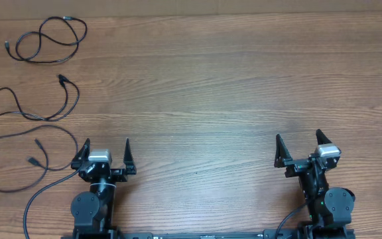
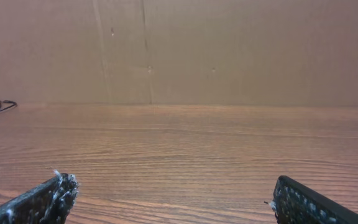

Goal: Untangle cables

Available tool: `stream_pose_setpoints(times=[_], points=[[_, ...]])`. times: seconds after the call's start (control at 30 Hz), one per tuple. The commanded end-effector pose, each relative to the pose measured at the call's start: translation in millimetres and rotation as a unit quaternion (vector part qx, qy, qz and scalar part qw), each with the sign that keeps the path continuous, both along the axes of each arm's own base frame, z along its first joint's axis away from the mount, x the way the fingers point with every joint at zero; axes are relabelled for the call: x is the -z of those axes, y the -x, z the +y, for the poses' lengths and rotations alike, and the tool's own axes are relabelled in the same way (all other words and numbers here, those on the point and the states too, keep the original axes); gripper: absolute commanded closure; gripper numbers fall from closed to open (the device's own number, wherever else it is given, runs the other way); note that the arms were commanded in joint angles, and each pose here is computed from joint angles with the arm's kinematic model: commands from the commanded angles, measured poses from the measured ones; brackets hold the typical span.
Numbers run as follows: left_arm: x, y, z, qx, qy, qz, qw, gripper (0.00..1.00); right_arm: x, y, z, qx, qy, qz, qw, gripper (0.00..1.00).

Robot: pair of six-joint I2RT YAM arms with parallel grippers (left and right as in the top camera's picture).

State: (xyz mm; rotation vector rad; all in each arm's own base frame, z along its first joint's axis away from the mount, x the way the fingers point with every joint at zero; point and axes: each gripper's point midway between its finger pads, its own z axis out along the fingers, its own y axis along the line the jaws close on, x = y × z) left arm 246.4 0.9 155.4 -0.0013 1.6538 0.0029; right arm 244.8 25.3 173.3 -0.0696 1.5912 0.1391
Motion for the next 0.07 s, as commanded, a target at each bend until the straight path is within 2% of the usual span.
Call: stream_pose_setpoints(times=[0.0, 0.03], points=[[-0.5, 0.3, 0.7, -0.003, 0.004, -0.003, 1.000, 0.01, 2.1, 0.0, 1.6, -0.003, 0.001, -0.001, 1.000, 0.00], [-0.5, 0.3, 0.7, -0.003, 0.004, -0.003, 1.000, 0.00, 2.1, 0.0, 1.6, -0.003, 0.001, -0.001, 1.000, 0.00]])
